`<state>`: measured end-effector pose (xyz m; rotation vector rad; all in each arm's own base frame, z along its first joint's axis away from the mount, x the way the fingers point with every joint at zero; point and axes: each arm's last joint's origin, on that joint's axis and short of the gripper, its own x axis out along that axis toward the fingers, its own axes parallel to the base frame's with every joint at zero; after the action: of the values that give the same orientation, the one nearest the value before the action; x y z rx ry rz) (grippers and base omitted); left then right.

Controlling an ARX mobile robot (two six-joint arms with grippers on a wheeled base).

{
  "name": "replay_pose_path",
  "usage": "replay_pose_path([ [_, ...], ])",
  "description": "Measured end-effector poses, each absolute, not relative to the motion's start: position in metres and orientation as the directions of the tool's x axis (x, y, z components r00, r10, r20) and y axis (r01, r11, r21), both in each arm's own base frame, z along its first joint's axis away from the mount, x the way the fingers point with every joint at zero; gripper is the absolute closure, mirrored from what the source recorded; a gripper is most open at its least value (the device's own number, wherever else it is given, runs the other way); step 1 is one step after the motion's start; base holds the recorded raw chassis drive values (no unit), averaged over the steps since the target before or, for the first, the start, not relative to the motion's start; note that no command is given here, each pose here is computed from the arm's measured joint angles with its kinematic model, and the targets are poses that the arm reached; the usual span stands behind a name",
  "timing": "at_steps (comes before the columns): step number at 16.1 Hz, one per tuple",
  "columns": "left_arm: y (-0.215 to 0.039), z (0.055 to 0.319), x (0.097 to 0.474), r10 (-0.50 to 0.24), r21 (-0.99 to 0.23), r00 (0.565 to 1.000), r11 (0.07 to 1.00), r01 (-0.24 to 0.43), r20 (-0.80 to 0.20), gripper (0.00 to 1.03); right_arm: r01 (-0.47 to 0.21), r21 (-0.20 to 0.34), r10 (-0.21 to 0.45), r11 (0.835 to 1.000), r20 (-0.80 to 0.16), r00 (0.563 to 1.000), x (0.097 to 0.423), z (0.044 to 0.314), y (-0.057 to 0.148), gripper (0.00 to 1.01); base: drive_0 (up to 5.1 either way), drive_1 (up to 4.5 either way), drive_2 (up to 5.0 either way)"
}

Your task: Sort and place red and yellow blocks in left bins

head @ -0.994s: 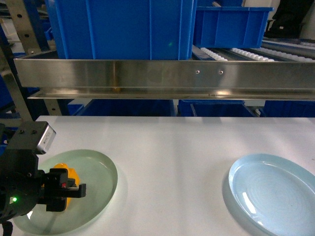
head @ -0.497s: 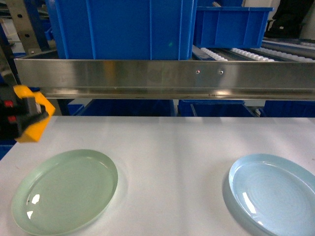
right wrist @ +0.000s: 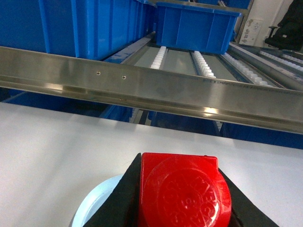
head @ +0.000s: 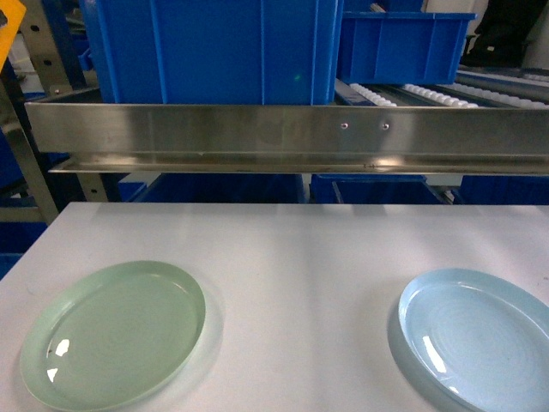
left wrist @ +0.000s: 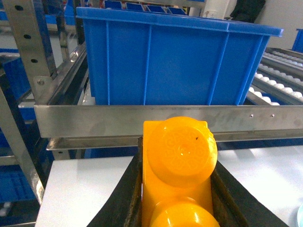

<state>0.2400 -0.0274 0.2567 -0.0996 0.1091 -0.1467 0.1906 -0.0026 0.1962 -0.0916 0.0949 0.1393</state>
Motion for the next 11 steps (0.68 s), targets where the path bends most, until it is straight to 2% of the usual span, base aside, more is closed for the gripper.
replay_pose_path([
  [4, -0.0282, 0.2576, 0.2389, -0.137, -0.07, 0.988, 0.989, 0.132, -0.067, 0.76, -0.143, -0.085, 0.134, 0.986, -0.1, 0.986, 0.1906, 0.1962, -0.0026, 0.74, 0.0, 0.0, 0.0],
  [11, -0.0284, 0.258, 0.2385, -0.134, -0.053, 0.989, 0.99, 0.131, -0.065, 0.76, -0.143, -0.085, 0.134, 0.986, -0.1, 0.986, 0.1906, 0.1962, -0.0026, 0.74, 0.0, 0.0, 0.0],
])
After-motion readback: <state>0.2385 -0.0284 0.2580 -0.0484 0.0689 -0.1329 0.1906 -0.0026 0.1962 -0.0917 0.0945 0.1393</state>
